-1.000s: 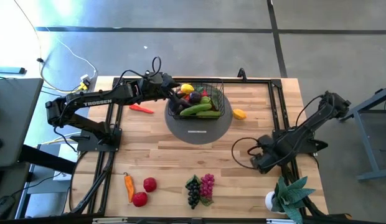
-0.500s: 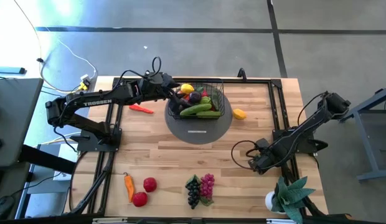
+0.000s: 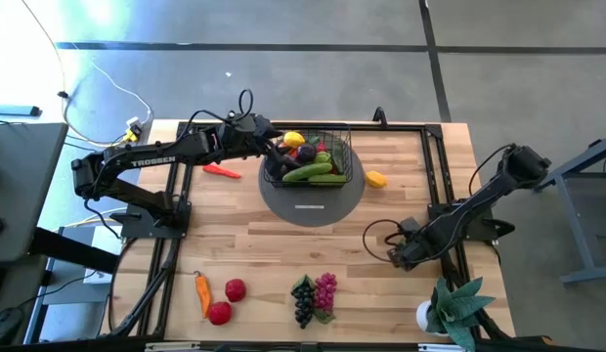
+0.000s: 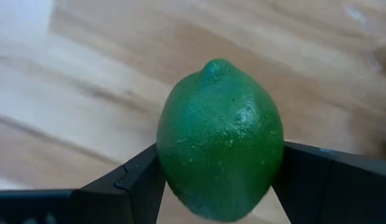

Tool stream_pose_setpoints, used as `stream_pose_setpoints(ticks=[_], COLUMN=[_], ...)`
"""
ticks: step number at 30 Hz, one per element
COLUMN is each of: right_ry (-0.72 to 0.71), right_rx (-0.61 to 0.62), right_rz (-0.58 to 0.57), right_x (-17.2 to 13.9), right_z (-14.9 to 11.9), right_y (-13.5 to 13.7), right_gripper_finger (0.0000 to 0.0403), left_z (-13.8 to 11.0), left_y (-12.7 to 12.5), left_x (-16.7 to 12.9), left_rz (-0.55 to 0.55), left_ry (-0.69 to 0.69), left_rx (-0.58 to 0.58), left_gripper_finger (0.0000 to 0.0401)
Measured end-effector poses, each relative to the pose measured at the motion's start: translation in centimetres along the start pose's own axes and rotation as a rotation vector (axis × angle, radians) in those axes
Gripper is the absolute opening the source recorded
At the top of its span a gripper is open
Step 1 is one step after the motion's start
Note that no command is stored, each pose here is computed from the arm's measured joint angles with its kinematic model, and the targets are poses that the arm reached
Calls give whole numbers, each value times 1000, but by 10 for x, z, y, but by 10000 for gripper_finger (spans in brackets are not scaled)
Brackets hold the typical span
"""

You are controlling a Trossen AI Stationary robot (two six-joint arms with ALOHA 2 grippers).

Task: Build produce basket
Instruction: Put the green lime into the black wire basket

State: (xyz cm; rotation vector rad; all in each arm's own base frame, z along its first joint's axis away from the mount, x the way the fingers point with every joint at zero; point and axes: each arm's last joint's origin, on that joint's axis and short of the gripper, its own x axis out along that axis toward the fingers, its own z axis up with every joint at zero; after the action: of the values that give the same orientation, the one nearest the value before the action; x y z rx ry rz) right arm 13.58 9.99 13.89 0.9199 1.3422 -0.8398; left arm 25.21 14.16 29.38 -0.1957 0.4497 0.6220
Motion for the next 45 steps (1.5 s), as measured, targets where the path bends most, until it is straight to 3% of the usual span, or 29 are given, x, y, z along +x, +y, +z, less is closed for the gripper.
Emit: stream_pose_setpoints(ticks=[5, 11, 24, 36, 45], right_ry=[-3, -7, -162, -389, -613], right_rx=[-4, -3, 29, 11, -69], right_rz=[5, 74, 261, 413, 392], right_x=[2, -4, -46, -103, -145], right_z=[3, 3, 8, 58, 110], right_y=[0, 10, 46, 79, 83], right_gripper_finger=[223, 169, 168, 170, 171], left_z=[0, -3, -11, -21, -25], left_y=[0, 0, 2, 5, 7], left_x=[0, 0, -1, -3, -14], left_rz=[0, 4, 21, 104, 123], left_ry=[1, 32, 115, 211, 280], left_rx=[-17, -28, 25, 63, 102], left_gripper_finger=[260, 260, 260, 260, 248])
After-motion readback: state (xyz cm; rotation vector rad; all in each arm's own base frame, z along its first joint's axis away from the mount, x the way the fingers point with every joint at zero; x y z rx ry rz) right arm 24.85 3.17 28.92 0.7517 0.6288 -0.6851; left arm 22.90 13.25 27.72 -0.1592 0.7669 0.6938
